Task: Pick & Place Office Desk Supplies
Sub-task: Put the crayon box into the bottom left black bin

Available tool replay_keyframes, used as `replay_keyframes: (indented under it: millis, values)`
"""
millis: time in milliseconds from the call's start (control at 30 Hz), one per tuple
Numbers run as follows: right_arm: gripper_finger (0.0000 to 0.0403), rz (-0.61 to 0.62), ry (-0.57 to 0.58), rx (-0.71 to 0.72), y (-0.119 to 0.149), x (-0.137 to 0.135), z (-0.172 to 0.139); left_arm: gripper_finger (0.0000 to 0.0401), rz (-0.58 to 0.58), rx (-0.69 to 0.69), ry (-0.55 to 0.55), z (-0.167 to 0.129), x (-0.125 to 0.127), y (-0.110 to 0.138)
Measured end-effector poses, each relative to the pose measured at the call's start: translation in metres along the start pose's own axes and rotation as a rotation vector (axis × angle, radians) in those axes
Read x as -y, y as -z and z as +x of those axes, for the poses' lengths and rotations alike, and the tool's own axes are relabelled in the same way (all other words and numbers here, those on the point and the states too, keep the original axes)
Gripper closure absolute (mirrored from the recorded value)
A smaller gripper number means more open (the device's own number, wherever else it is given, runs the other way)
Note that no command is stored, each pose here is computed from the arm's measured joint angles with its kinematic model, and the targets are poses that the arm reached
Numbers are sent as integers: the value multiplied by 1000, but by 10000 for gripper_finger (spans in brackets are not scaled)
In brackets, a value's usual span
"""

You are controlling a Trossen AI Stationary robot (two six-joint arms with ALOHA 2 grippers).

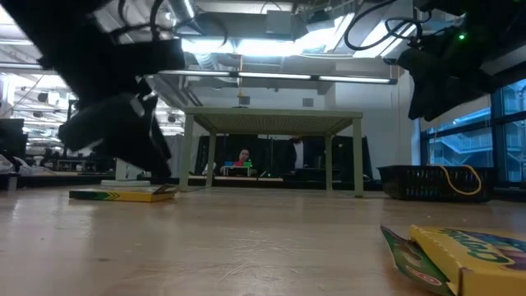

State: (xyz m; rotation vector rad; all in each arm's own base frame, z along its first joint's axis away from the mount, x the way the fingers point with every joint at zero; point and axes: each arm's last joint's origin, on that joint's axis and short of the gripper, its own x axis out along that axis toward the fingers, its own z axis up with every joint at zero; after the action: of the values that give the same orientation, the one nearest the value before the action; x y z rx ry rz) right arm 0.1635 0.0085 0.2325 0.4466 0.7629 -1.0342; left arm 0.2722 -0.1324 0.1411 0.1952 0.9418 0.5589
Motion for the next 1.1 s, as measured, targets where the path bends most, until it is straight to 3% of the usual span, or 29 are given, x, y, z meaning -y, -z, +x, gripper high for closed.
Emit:
replay_keyframes:
  millis: [167, 333, 500, 633, 900, 1100]
  values:
    - [198, -3, 4, 10, 0, 0, 0, 166, -26, -21, -29, 12, 9, 9]
    - [198, -2, 3, 10, 0, 0, 0, 166, 15, 7, -131, 27, 15, 17]
    - [198, 0, 1, 10, 0, 0, 0, 179, -17, 15, -197, 39, 14, 19]
    - [198, 0, 0, 8, 0, 0, 0, 227, -96, -17, -193, 44, 11, 19]
    - [198, 0, 0, 8, 0, 0, 0, 376, -147, -69, -166, 45, 11, 21]
    - [198, 1, -1, 8, 0, 0, 0, 399, -147, -82, -139, 39, 8, 15]
